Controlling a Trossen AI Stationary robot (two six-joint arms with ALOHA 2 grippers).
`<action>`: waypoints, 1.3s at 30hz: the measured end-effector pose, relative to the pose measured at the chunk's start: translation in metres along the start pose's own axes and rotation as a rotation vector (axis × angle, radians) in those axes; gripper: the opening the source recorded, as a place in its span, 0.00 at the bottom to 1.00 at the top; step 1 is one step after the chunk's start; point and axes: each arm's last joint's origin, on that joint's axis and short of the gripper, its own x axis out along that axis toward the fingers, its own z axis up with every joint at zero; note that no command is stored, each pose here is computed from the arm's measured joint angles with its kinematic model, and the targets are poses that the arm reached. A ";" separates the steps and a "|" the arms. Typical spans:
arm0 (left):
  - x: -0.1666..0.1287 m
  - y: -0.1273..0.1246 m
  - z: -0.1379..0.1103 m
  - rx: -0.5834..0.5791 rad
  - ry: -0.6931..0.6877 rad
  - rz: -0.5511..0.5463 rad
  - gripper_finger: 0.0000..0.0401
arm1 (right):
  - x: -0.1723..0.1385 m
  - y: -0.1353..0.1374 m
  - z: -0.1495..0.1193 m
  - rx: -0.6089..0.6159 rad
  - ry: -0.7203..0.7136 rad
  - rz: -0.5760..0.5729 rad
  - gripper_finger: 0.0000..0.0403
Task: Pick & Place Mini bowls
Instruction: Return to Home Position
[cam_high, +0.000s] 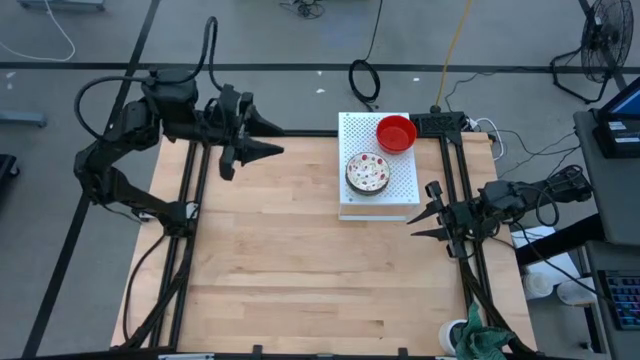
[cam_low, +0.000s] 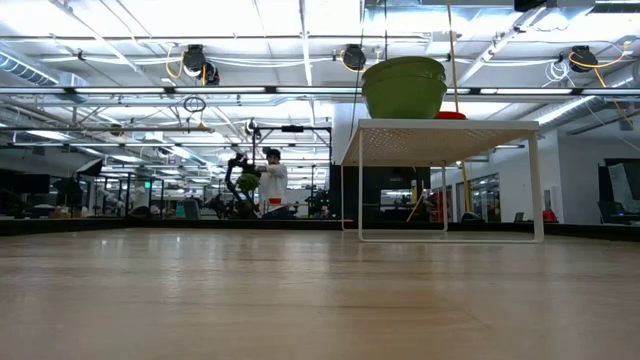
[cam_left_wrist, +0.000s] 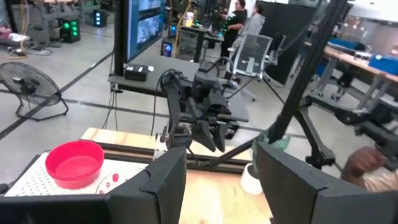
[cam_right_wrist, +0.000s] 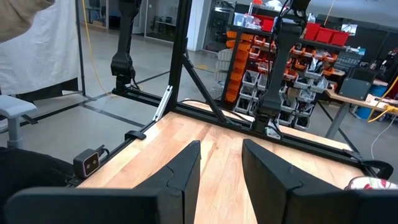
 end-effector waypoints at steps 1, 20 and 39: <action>-0.003 -0.001 0.000 0.009 0.003 -0.003 0.48 | 0.000 0.000 0.000 0.005 0.003 0.000 0.26; -0.016 -0.019 -0.008 0.078 0.068 0.047 0.48 | 0.000 0.000 -0.002 0.010 0.018 0.002 0.26; 0.001 -0.021 -0.085 0.109 0.065 0.045 0.48 | 0.002 0.000 -0.008 0.010 0.017 -0.025 0.26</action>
